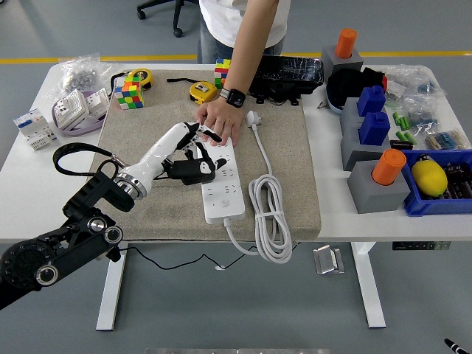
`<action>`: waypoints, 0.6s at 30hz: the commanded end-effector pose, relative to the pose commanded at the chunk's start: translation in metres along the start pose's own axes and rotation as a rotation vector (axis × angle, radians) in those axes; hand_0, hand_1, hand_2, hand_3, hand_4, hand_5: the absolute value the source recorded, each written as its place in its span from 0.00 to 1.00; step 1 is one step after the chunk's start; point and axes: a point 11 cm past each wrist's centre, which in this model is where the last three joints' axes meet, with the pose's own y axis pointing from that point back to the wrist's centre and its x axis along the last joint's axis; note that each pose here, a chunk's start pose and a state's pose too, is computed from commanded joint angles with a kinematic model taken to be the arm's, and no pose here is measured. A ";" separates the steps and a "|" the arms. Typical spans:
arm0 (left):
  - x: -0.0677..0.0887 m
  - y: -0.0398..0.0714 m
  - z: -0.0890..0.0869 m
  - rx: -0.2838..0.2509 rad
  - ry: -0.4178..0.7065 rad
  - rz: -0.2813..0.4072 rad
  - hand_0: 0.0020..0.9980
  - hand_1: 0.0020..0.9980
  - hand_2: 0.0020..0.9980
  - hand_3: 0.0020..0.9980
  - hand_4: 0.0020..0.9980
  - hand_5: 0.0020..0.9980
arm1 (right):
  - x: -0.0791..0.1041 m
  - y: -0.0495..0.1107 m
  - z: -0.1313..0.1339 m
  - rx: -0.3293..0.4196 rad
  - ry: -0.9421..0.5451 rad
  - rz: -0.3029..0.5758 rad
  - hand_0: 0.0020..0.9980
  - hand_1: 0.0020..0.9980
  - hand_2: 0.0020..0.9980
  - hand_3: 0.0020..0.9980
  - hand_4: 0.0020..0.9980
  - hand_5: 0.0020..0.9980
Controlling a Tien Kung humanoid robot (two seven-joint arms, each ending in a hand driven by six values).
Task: Put the plug near the board,insert it into the board,press the button,pull the plug out
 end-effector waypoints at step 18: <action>-0.014 -0.022 -0.044 0.171 -0.317 -0.108 0.76 0.80 0.78 0.79 1.00 0.38 | -0.001 0.000 0.001 -0.002 -0.002 -0.001 0.62 0.67 0.64 0.57 0.98 0.59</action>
